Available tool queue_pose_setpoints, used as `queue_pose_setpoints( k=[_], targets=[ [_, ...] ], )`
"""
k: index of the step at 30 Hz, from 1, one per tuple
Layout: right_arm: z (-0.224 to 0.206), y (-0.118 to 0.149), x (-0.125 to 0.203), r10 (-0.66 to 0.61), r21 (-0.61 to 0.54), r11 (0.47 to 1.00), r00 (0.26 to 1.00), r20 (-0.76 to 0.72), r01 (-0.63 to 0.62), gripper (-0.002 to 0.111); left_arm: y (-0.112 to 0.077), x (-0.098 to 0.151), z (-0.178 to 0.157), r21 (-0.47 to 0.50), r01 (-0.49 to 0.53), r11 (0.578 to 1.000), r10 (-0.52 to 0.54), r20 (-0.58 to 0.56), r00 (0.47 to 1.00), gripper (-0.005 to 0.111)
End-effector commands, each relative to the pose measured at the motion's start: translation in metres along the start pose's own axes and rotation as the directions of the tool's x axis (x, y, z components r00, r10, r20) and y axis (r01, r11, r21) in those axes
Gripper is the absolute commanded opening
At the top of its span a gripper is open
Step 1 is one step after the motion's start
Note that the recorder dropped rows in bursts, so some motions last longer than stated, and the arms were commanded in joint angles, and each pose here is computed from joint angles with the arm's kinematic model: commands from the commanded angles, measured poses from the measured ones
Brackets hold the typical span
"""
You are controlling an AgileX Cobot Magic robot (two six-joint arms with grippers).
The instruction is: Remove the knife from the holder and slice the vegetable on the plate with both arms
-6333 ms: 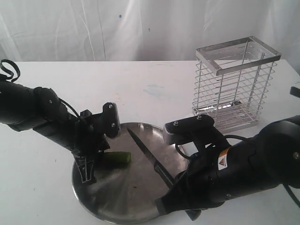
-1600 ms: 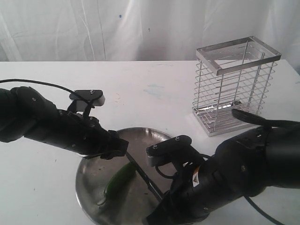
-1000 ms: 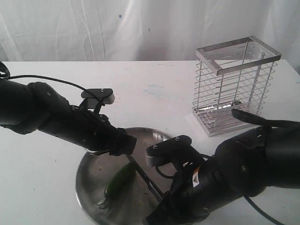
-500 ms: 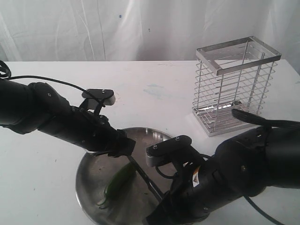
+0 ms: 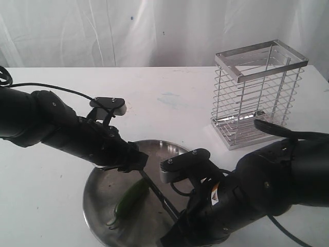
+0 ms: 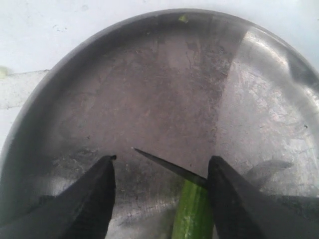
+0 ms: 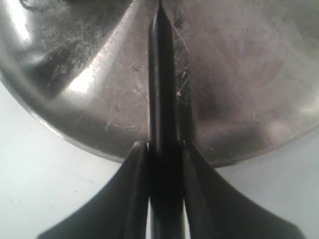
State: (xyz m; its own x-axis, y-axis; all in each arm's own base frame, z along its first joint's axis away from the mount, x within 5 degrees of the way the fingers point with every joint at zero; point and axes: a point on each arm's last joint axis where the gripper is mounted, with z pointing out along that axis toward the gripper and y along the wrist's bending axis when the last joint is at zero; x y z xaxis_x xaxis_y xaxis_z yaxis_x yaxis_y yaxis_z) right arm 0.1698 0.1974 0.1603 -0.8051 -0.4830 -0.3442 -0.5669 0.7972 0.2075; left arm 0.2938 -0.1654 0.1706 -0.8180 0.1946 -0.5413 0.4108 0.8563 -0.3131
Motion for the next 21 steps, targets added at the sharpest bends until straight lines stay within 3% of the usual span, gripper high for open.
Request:
queue_pose_setpoints(
  k=[1,9,15,21],
  targets=[
    [0.0,0.001,-0.001,0.007,-0.001,1.0,1.0,0.005,-0.007,0.0,-0.001,-0.001,-0.001,0.007,0.004,1.0,-0.004,-0.001,1.0,0.059],
    [0.0,0.001,-0.001,0.006,-0.001,1.0,1.0,0.003,-0.006,0.0,0.001,-0.002,0.0,-0.012,0.005,1.0,-0.005,0.017,1.0,0.059],
    [0.0,0.001,0.001,0.004,-0.002,1.0,1.0,-0.021,-0.004,0.0,0.012,0.014,0.029,-0.035,0.029,0.999,-0.032,-0.077,0.997,0.059],
    [0.0,0.001,0.002,0.004,-0.002,1.0,1.0,-0.023,-0.004,0.0,0.014,0.017,0.034,-0.039,0.033,0.999,-0.036,-0.091,0.995,0.059]
  ],
)
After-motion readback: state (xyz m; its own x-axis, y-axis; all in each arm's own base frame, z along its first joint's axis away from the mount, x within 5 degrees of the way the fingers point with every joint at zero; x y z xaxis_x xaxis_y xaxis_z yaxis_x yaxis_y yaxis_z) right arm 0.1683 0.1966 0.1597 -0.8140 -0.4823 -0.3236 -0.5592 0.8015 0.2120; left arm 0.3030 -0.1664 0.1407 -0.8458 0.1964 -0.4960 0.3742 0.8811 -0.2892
